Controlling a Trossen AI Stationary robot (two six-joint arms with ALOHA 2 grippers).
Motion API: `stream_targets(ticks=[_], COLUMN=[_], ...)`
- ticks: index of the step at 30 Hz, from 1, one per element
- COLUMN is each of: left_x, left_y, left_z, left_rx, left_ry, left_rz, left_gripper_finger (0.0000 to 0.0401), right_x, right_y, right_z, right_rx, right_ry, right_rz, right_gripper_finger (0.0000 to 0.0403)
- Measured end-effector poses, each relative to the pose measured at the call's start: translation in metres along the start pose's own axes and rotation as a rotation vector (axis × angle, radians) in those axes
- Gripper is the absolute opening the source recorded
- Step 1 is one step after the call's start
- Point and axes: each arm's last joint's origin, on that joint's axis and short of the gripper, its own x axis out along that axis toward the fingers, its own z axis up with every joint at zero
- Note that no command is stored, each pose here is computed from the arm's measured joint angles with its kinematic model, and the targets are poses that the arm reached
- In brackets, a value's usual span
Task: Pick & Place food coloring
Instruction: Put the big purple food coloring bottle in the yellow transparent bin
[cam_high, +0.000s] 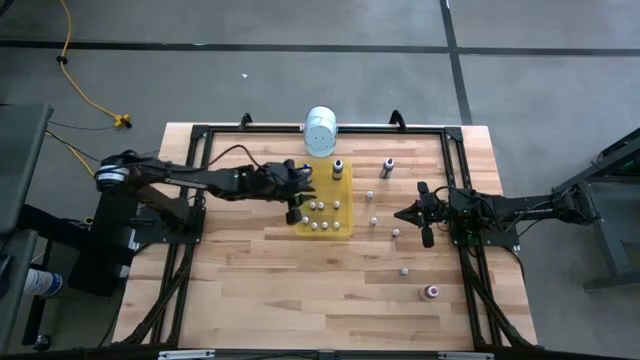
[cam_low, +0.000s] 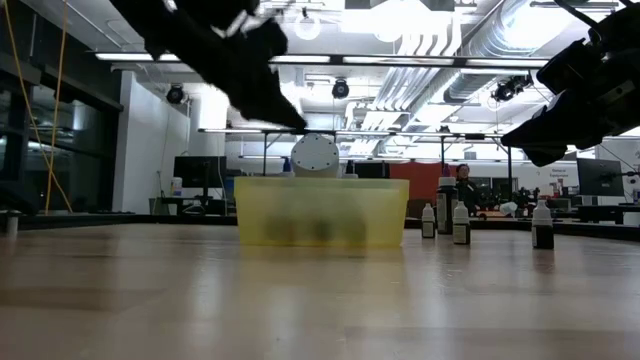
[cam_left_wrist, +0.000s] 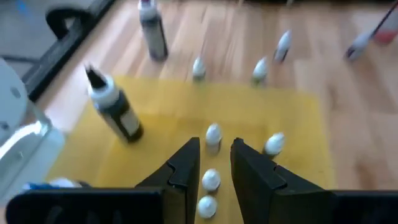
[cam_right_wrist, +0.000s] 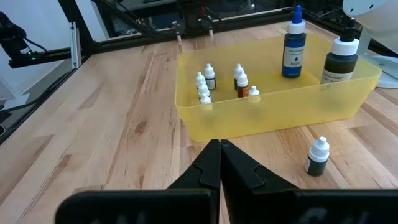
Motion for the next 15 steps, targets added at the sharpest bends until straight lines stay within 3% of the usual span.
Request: stream_targets(ticks=[4,8,11,15], left_x=[-0.027,-0.05,-0.06,-0.068], left_y=[-0.008,-0.012,-0.011,-0.01], left_z=[0.014,0.021,0.025,0.029], left_rx=[0.009,-0.009,-0.031,-0.03], left_ry=[-0.066,-0.107,-0.13,-0.169], left_rz=[-0.065,-0.103,-0.122,-0.125], left_gripper_finger=[0.0077,0.0043,0.0008,0.0006], right_x=[0.0,0.0,0.0,0.0], right_y=[0.0,0.0,0.0,0.0], right_z=[0.0,0.0,0.0,0.0], right_rx=[0.0,0.0,0.0,0.0], right_ry=[0.0,0.0,0.0,0.0], right_rz=[0.0,0.0,0.0,0.0], right_gripper_finger=[0.0,0.0,0.0,0.0])
